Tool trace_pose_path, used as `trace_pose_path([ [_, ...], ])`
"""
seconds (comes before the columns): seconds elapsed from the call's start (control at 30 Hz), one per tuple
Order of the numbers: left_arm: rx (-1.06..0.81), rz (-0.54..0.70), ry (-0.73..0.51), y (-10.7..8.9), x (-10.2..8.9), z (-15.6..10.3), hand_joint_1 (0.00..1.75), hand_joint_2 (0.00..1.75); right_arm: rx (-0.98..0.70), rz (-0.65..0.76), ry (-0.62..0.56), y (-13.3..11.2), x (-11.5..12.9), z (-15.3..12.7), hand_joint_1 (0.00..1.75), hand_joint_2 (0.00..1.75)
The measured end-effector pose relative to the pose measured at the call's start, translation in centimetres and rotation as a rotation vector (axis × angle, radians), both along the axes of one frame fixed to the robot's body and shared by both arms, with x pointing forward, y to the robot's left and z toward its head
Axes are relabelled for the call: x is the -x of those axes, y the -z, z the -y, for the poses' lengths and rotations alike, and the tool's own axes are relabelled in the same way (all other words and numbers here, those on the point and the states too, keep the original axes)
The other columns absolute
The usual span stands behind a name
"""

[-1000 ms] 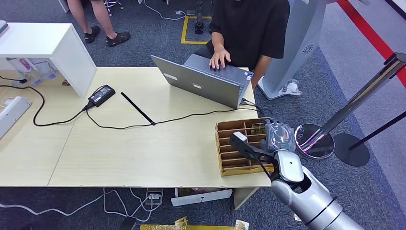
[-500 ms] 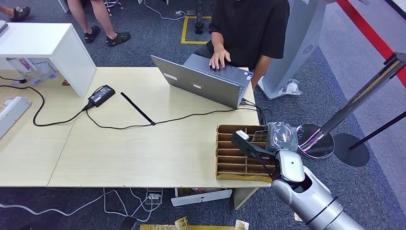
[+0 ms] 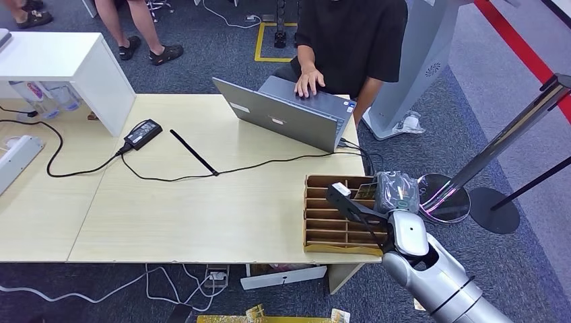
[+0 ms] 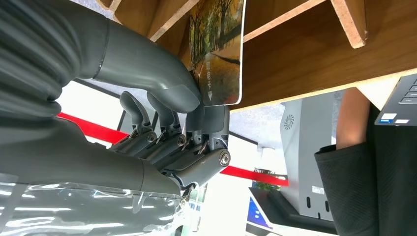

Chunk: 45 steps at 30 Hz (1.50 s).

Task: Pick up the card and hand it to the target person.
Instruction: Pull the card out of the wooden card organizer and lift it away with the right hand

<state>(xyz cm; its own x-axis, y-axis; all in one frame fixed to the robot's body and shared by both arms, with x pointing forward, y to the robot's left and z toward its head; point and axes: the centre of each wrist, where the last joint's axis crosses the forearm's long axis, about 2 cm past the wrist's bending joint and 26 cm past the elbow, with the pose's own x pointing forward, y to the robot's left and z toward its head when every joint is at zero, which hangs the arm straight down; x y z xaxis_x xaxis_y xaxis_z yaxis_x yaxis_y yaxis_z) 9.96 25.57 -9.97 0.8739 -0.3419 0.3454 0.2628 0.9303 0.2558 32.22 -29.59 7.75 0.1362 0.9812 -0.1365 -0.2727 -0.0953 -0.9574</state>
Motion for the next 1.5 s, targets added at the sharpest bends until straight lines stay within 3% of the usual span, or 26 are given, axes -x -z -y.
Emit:
trace_pose_path([
  [0.5,0.002,0.0,0.001,0.0,0.0,0.0,0.0,0.0,-0.053,0.007,0.034,0.1,0.0,0.1,1.44,1.75],
  [0.77,0.0,0.0,0.001,0.0,0.0,0.0,0.0,0.0,-0.096,0.025,0.058,0.0,-0.1,0.3,1.56,1.75],
  [1.5,-0.005,0.0,-0.003,0.0,0.1,0.0,0.0,0.0,-0.343,0.149,0.208,-1.0,-0.3,1.4,1.5,1.75],
])
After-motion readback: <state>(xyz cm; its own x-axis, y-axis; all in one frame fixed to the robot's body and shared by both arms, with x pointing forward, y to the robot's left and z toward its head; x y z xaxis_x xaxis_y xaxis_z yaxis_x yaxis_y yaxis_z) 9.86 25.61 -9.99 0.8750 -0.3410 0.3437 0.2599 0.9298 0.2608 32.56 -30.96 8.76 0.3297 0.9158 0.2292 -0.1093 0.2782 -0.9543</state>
